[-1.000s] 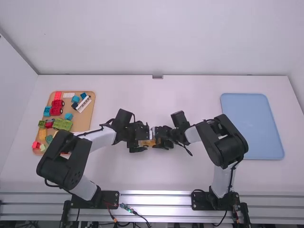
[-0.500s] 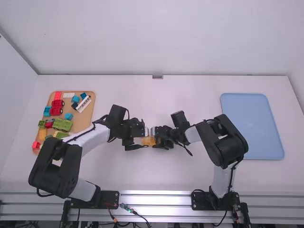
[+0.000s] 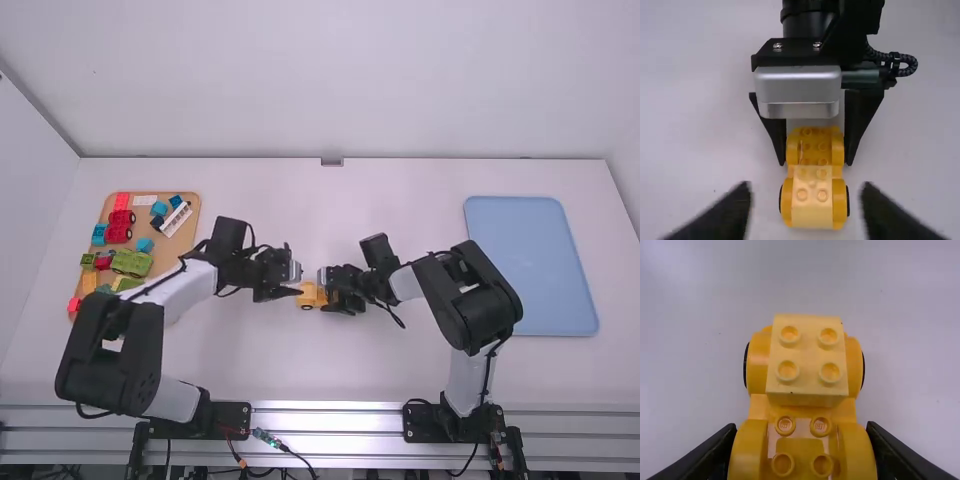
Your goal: Assemble lego blocks to make yellow taxi
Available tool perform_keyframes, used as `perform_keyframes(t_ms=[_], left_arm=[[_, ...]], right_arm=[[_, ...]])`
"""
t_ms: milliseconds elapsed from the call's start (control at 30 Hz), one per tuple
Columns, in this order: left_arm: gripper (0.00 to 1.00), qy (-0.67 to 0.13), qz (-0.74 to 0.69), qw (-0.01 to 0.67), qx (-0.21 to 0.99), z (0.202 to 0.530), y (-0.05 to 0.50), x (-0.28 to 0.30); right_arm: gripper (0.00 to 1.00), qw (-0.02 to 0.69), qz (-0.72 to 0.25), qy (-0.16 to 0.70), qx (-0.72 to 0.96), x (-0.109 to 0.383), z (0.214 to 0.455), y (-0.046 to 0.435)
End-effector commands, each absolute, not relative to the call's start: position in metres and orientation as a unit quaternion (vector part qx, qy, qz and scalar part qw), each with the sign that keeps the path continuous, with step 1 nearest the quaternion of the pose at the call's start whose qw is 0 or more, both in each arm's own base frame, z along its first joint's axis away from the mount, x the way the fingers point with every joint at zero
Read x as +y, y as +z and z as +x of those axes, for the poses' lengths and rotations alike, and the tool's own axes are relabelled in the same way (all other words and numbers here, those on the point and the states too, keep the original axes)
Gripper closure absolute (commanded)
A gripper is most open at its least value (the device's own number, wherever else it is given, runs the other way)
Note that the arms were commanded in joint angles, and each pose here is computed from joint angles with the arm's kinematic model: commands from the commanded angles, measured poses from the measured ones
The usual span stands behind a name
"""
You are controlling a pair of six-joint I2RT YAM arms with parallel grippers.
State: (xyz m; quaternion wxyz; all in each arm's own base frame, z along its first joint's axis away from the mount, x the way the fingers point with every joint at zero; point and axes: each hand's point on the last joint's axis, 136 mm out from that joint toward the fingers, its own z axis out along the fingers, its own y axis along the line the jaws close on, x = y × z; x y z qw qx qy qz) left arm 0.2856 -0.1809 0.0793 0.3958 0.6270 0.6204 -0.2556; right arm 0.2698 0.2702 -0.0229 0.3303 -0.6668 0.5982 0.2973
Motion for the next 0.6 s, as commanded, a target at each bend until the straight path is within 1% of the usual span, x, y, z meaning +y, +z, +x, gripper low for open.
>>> perform_keyframes(t_ms=[0, 233, 567], left_arm=[[0.98, -0.274, 0.614, 0.397, 0.625, 0.282, 0.078, -0.184], [0.98, -0.284, 0.588, 0.4, 0.643, 0.29, 0.064, -0.188], [0.98, -0.313, 0.565, 0.368, 0.669, 0.287, 0.044, -0.188]], right_arm=[[0.36, 0.321, -0.667, 0.292, 0.606, 0.267, 0.269, -0.031], [0.36, 0.32, -0.667, 0.29, 0.606, 0.267, 0.27, -0.031], [0.36, 0.321, -0.667, 0.292, 0.606, 0.267, 0.27, -0.031]])
